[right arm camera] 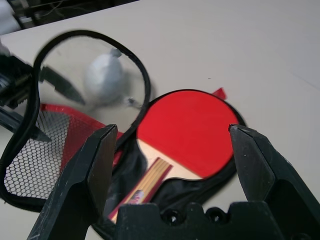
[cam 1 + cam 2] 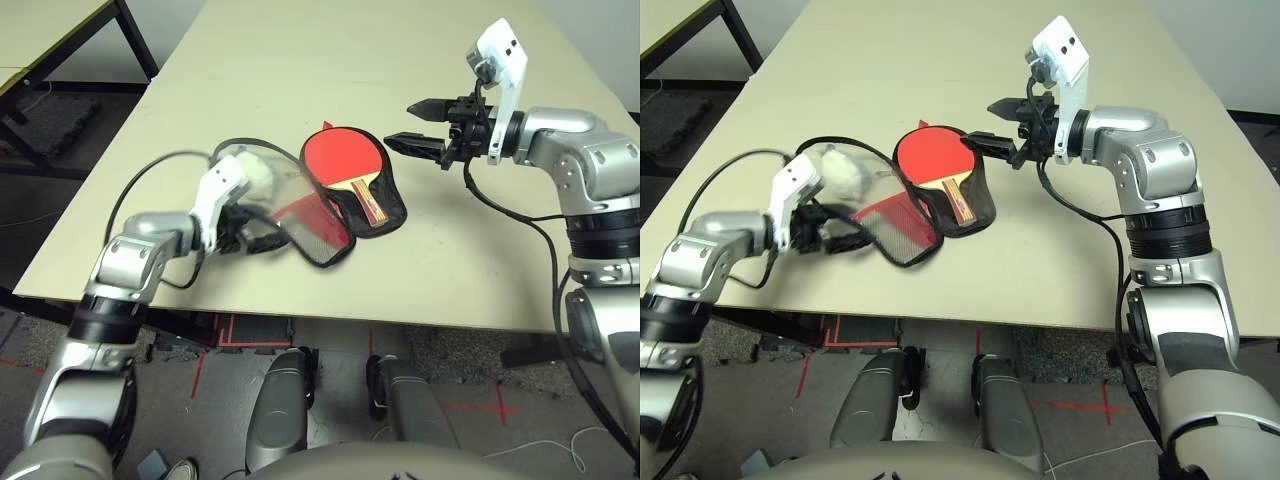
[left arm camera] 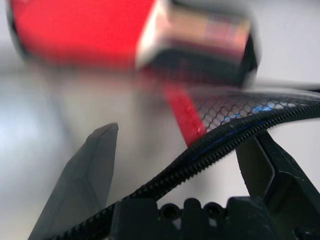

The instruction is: Store the ping-pong paddle in its case and zip it.

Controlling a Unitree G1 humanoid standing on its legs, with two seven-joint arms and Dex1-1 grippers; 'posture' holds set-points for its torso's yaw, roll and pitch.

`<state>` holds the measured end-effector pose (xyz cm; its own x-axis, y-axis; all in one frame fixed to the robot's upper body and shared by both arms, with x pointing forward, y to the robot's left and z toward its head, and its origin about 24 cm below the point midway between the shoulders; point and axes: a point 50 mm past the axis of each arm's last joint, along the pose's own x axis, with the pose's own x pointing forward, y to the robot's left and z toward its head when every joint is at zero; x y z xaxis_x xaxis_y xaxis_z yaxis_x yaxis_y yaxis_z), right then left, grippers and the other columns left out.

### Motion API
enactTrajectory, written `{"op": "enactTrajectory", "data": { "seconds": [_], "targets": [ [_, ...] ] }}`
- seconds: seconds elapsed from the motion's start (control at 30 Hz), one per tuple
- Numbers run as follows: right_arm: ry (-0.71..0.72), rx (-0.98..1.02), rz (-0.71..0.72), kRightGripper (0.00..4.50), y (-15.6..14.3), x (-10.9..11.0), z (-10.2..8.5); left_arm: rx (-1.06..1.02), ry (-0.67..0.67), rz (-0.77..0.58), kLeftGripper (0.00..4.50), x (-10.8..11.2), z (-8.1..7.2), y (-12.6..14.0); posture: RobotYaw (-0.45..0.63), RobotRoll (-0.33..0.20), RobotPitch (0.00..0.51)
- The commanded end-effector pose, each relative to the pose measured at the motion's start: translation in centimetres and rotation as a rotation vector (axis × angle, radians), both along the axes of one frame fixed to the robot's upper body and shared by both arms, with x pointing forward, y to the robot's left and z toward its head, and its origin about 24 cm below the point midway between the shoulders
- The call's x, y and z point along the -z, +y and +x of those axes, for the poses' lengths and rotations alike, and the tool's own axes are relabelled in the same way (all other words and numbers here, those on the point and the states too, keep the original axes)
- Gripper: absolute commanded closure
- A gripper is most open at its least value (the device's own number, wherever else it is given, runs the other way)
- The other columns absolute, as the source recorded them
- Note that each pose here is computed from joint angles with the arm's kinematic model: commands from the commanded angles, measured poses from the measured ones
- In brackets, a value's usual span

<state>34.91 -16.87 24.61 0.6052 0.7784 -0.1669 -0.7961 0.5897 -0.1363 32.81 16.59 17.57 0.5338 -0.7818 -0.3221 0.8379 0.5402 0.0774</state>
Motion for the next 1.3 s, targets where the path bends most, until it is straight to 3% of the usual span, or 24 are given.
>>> {"op": "enactTrajectory", "data": {
  "seconds": [0.03,0.17,0.3,0.37,0.53,0.6,0.73,0.97,1.3],
  "targets": [
    [-0.004,0.085,0.018,0.07,-1.6,-1.1,0.5,-0.01,-0.045,-0.046,0.0,-1.1,1.7,-1.4,0.14,0.0,0.162],
    [0.012,0.178,0.046,0.07,-2.9,-1.7,1.2,-0.019,-0.123,-0.116,0.0,-2.9,3.8,-3.7,0.14,0.0,0.159],
    [0.063,0.259,0.102,0.07,-3.7,-1.9,1.7,-0.009,-0.156,-0.134,0.0,-3.0,4.4,-4.7,0.13,0.0,0.158],
    [0.147,0.274,0.131,0.07,-3.9,-1.2,1.6,0.006,-0.175,-0.145,0.0,-3.4,4.0,-4.8,0.13,0.0,0.158],
    [0.508,0.265,0.198,0.07,-3.6,2.2,0.3,0.024,-0.188,-0.148,0.0,-4.3,2.2,-3.7,0.14,0.0,0.16],
    [0.692,0.247,0.206,0.07,-3.2,4.0,-0.5,0.047,-0.137,-0.122,0.0,-3.9,1.0,-2.6,0.14,0.0,0.16],
    [0.888,0.255,0.212,0.07,-3.1,6.4,-1.5,0.062,-0.031,-0.067,0.0,-2.7,-0.8,-0.9,0.15,0.0,0.165],
    [1.075,0.278,0.197,0.07,-2.4,10.0,-2.4,0.021,0.05,-0.001,0.0,-1.2,-1.8,1.2,0.17,0.0,0.169],
    [1.139,0.271,0.258,0.07,0.9,12.4,-0.6,0.028,0.041,-0.034,0.0,-1.3,-1.8,0.0,0.17,0.0,0.169]
  ]
}}
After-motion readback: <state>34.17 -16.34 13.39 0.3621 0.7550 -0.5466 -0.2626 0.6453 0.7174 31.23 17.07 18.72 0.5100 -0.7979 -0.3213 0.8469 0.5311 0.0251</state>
